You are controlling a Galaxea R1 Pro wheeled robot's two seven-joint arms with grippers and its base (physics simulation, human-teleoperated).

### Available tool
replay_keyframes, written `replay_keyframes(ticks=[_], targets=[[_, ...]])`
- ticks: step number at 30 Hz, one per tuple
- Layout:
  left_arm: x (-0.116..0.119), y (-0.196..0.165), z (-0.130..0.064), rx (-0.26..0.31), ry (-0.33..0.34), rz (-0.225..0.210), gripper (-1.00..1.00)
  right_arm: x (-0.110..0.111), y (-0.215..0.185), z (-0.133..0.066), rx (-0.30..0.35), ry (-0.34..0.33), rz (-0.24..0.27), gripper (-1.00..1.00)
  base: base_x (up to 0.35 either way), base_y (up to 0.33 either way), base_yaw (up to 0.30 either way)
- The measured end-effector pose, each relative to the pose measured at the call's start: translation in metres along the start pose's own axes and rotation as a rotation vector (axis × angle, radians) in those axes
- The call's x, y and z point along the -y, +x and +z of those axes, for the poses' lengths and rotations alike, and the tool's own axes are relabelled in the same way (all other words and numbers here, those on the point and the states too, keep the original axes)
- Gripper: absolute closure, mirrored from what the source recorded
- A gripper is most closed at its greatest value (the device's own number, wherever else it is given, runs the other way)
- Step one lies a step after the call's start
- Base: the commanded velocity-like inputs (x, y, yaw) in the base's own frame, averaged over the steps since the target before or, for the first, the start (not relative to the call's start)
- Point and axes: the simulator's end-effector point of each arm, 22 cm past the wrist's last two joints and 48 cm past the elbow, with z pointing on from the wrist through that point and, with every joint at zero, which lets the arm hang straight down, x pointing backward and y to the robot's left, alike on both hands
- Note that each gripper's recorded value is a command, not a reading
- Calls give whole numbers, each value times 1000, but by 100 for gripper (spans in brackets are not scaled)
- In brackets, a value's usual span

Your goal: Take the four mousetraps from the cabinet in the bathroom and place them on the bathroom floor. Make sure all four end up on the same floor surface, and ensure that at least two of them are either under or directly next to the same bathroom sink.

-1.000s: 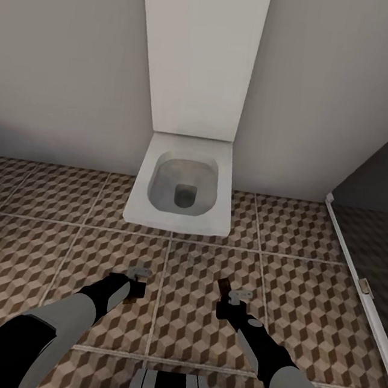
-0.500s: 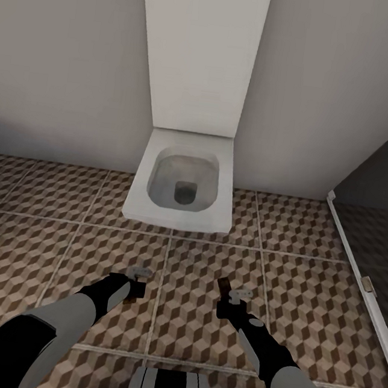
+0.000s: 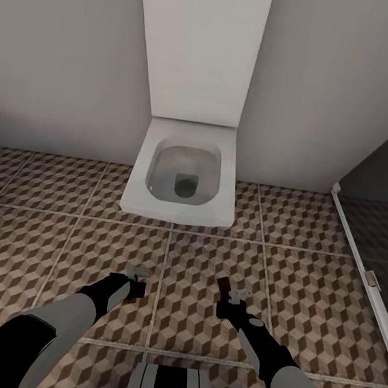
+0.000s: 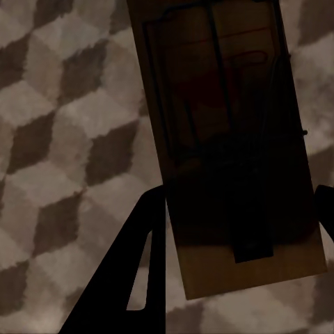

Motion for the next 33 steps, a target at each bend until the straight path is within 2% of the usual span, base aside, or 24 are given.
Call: replay_keyframes(ticks=[6,9,13,16,21,24,27,29,33], targets=[[0,-1,0,2,0,0,100,0,1,0,-8,3,2,100,0,0,0],[0,-1,0,2,0,0,100,-1,2,0,-34,4,5,100,0,0,0],[0,-2,0,5,1,0,100,-5,-17,-3,-66,5,4,100,0,0,0],[1,-3,-1,9,2,1,100,-3,-27,-7,-101,26,5,100,0,0,0],[3,-8,-2,20,7,0,100,7,-46,-13,-106,90,-3,100,0,0,0],[6,-16,-4,38,14,1,100,8,-44,-14,-131,98,-4,100,0,0,0],[15,-42,-11,92,31,3,100,8,-42,-15,-161,100,-5,100,0,0,0],[18,-50,-14,109,37,4,100,9,-43,-15,-166,101,-5,100,41,0,0],[21,-55,-17,113,45,6,100,9,-41,-15,-177,96,-1,100,234,0,0]])
